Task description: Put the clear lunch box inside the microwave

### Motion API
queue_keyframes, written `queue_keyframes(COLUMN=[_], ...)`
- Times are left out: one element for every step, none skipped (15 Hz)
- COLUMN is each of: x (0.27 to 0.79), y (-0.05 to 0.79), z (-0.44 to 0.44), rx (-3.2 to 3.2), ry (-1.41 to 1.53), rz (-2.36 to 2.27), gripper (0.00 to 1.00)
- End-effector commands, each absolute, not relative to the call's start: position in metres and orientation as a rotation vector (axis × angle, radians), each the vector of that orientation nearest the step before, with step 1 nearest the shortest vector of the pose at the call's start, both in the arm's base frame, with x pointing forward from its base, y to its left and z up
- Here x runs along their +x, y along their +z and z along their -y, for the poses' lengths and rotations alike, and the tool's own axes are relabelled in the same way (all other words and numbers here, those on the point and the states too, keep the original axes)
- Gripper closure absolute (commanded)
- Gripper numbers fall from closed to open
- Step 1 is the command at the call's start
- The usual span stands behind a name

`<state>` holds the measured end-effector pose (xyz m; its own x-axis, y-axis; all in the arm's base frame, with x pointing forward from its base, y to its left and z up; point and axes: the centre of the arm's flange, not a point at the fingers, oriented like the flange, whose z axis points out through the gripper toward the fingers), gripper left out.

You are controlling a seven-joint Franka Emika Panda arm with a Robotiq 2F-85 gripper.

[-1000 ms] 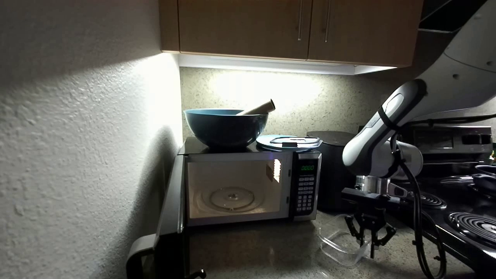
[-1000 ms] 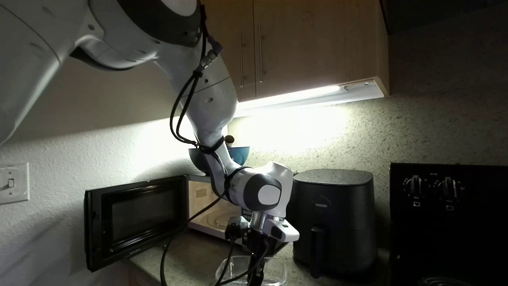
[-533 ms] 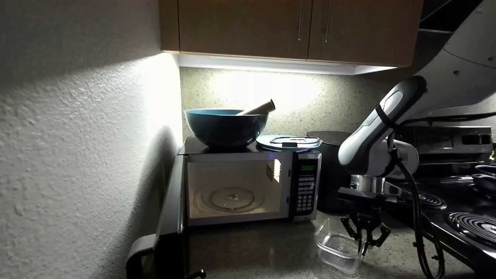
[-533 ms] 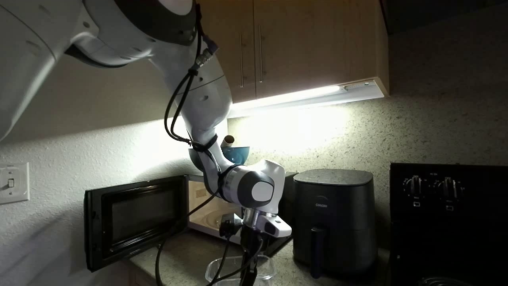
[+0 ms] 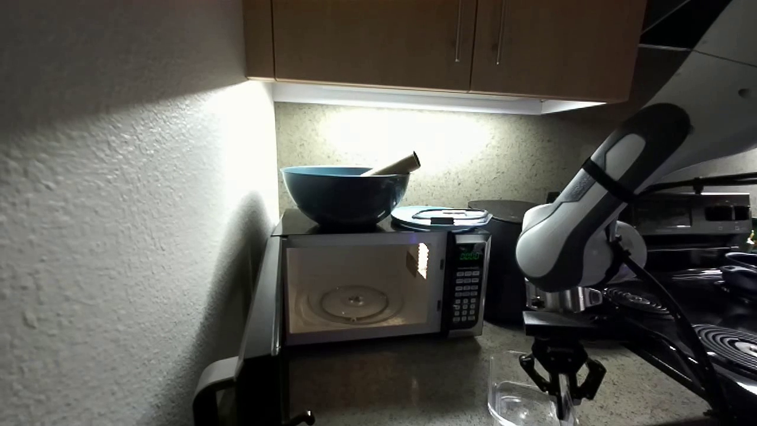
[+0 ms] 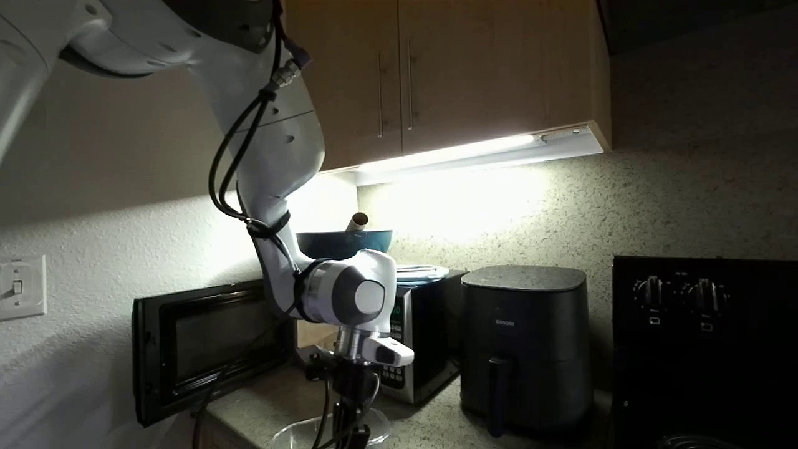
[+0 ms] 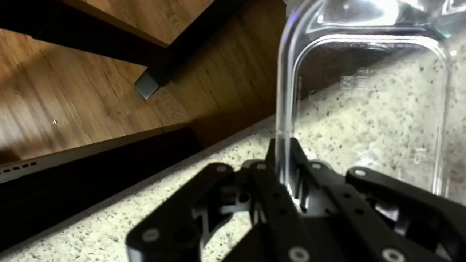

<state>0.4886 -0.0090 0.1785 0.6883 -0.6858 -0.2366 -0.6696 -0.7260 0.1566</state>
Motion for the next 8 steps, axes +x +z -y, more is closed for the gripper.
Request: queue_keyframes(x=[0.459, 0.455, 0.452, 0.449, 0.447, 0.446, 0.445, 0.444], y=[0.181, 0.18, 0.179, 0.178, 0.178, 0.178, 0.179, 0.18], z=[-0.015, -0.022, -0.028, -0.036, -0.042, -0.048, -0.054, -0.061], rx=[2.931, 2.952, 2.974, 2.999, 3.021, 3.052, 3.076, 3.1], ry=[-0.359, -0.349, -0.34, -0.326, -0.313, -0.29, -0.271, -0.252], rz=[0.893, 0.841, 0.791, 0.734, 0.683, 0.633, 0.582, 0.535], gripper=[0.98, 0.98, 0.98, 0.98, 0.98, 0.98, 0.98, 0.98])
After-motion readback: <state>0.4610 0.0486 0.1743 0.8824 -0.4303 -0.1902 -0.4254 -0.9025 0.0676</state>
